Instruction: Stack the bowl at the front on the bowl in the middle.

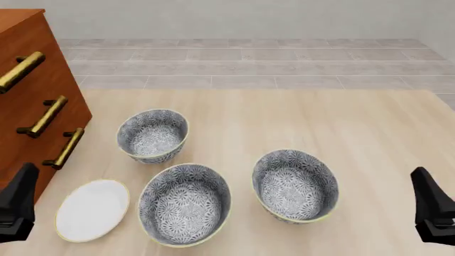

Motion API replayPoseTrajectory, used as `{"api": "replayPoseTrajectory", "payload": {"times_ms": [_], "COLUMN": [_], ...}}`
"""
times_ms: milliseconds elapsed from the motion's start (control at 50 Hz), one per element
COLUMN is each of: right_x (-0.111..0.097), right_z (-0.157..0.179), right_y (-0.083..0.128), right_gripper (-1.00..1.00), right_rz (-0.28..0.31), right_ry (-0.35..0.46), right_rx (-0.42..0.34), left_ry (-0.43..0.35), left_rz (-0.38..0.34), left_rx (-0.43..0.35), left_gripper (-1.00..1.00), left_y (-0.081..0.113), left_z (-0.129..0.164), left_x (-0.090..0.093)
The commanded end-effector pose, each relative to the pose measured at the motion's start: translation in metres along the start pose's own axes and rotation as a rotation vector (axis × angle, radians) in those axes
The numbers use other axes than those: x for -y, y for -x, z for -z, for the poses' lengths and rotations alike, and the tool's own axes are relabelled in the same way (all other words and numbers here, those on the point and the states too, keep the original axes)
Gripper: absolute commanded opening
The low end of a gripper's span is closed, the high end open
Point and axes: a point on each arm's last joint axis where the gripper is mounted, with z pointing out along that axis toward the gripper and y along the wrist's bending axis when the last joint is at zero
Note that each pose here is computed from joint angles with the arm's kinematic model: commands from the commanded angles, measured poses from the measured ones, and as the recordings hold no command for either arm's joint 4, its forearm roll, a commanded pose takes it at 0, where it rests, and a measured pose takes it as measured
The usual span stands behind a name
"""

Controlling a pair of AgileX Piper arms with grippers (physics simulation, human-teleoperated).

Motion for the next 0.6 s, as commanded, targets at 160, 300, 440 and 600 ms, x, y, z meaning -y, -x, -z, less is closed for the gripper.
{"api": "replayPoseTrajectory", "payload": {"times_ms": [160,300,440,600], "right_x": [0.000,-0.001,-0.004,-0.016], "right_z": [0.001,0.000,-0.012,-0.038], "right_y": [0.001,0.001,0.007,0.027], "right_gripper": [1.00,1.00,1.00,1.00], "right_rz": [-0.008,-0.010,0.018,0.042], "right_ry": [0.007,0.010,0.059,0.172], "right_rx": [0.000,-0.010,-0.036,-0.075], "left_ry": [-0.001,0.002,0.001,0.000], "left_rz": [-0.008,-0.009,-0.009,-0.006], "left_rx": [-0.038,-0.035,-0.037,-0.046], "left_gripper": [1.00,1.00,1.00,1.00], "left_y": [-0.011,-0.011,-0.011,-0.011], "left_z": [-0.002,-0.001,-0.001,-0.004], "left_x": [0.000,0.000,0.000,0.000]}}
